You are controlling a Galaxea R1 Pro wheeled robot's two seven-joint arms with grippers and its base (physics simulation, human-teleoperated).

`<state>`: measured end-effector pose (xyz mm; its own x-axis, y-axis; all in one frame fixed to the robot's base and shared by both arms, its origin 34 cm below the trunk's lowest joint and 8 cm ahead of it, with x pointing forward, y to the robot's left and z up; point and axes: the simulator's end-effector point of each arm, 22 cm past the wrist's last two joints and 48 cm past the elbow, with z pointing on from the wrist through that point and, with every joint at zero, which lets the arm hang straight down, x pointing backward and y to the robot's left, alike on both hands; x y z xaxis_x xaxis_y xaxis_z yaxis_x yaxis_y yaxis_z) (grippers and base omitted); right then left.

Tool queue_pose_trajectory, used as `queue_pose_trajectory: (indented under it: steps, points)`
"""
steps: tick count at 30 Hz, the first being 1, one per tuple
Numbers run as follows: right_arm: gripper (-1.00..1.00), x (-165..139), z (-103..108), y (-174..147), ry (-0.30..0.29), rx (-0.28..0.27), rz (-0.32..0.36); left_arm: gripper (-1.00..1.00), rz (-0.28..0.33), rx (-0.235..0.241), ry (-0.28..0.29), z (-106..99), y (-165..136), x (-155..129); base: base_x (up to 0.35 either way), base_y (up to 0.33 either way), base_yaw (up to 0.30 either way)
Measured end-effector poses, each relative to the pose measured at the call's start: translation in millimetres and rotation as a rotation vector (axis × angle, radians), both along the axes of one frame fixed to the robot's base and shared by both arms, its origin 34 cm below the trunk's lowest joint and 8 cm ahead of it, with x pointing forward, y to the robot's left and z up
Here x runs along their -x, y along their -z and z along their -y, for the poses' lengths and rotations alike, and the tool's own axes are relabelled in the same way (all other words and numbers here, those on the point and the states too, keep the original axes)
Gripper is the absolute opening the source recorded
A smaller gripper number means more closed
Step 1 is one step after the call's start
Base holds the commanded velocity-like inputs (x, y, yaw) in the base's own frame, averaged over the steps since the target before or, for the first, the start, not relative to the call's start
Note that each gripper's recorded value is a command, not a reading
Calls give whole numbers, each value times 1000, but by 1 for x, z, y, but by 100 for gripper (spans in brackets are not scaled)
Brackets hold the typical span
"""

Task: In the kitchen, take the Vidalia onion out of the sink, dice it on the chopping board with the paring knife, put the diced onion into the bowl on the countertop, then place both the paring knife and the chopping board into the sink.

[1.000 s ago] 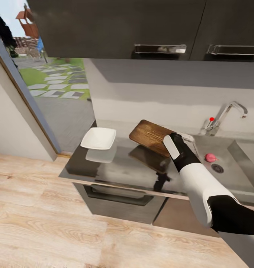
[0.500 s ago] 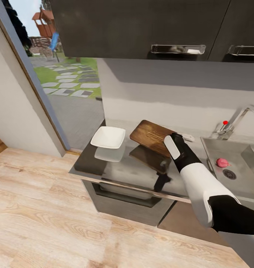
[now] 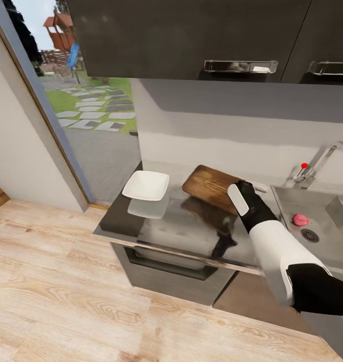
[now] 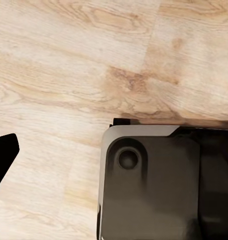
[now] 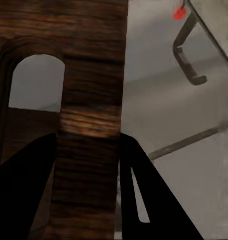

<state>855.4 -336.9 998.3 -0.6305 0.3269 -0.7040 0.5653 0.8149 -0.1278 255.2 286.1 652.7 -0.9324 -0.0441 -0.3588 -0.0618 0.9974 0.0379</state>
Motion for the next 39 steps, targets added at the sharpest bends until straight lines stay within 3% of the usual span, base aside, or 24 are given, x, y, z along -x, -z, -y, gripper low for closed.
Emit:
queue_pose_trajectory:
  steps: [7,16,18,21,23,24,25,33,37,39]
  points:
    - [-100,11,33,4,11,36,-61,100,-1,0,4,0,0,0,0,-116,-79]
    - [-100,15,32,8,-7,32,-100,100,-30,2,6,1,4,13,0,-127,-175]
    - [-100,12,26,8,-32,39,-97,100,-32,2,6,1,5,14,0,-58,-29]
    - [-100,1,7,7,-116,45,-77,100,-36,3,5,1,5,16,0,-22,-11]
    - [-100,-8,-10,9,-186,12,-55,100,-42,3,6,1,6,19,0,-9,-4]
    - [-100,-8,-8,8,-206,38,-69,100,-43,2,6,1,6,20,0,-5,-2]
    - [-100,-10,-16,12,-224,3,-60,100,-45,2,6,1,6,20,0,-3,-2]
    - [-100,-16,-24,11,-278,-13,-44,100,-55,2,5,1,8,25,0,0,0]
    - [-100,-18,-40,15,-326,-70,-40,100,-60,2,5,1,8,27,0,0,0]
    - [-100,-14,-45,21,-358,-84,-70,100,-60,2,5,1,8,27,0,0,0]
